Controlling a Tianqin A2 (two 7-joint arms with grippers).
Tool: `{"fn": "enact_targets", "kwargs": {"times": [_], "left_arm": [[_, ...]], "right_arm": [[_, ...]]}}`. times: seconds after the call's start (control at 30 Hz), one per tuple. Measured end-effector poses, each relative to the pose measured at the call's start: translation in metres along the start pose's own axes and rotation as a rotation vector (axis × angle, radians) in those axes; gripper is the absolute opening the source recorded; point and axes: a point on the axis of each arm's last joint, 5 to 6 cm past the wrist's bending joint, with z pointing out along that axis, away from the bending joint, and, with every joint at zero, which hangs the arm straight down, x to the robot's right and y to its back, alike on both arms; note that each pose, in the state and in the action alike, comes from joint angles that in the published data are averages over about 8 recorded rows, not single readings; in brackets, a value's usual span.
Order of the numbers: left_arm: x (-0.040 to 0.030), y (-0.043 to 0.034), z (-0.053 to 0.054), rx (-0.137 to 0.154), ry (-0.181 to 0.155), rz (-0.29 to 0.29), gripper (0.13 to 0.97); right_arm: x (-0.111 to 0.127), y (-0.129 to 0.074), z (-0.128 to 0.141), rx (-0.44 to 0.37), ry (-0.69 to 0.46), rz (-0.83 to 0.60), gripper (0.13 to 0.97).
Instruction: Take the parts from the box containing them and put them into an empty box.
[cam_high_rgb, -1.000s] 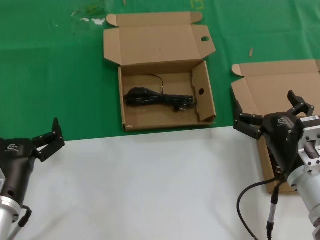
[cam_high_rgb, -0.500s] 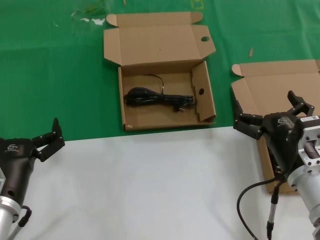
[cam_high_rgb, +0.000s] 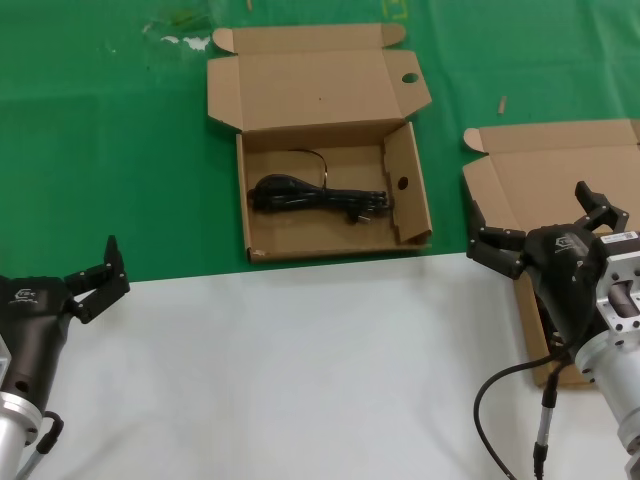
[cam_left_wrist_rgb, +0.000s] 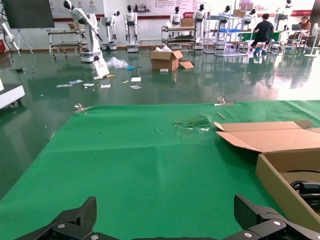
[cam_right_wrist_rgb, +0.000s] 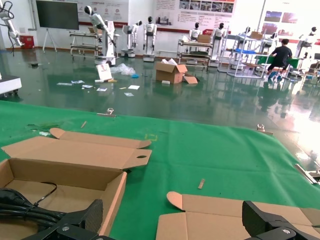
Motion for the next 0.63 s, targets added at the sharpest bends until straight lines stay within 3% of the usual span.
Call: {"fn": "enact_targets", "kwargs": {"times": [0.63], "left_arm": [[0.0,0.0,0.0,0.0,0.0,0.0,0.966]], "right_arm": [[0.0,0.0,0.0,0.0,0.0,0.0,0.966]]}}
